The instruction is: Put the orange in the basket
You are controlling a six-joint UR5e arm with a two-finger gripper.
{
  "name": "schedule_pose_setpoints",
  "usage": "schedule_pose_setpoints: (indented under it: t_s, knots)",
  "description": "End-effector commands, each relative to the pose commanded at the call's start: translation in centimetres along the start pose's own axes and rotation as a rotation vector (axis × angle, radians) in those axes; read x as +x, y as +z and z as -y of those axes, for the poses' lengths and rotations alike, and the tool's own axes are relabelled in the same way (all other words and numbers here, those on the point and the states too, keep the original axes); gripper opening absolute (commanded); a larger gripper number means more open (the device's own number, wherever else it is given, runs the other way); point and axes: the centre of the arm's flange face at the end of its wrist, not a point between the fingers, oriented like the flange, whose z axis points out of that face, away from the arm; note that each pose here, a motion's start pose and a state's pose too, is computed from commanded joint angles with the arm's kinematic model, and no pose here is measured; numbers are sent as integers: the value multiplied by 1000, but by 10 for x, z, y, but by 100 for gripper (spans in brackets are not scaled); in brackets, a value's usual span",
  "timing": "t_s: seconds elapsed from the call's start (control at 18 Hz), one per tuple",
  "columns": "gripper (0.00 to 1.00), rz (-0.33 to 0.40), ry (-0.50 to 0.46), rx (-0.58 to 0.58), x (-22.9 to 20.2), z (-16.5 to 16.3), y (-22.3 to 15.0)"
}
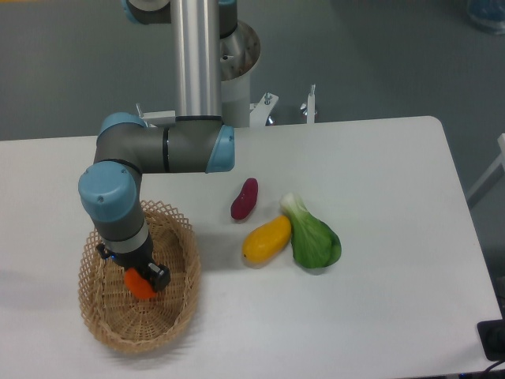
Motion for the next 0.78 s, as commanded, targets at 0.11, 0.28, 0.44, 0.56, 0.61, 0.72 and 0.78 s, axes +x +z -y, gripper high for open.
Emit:
schedule_pose_setpoints:
  t_s: [0.11,0.28,0.44,0.56,0.61,0.72,0.78]
  knots:
    - [98,1,0,-1,0,0,0]
    - [100,13,-1,15,-2,1,-12]
    - [100,28,0,38,-4,4,-27]
    - [100,51,0,40,-6,4,-34]
    - [100,74,-1,38,-10,5,-40]
    - [100,125,-8,45,-17,9,-58]
    - [100,131,-11,61,-21,10,-67]
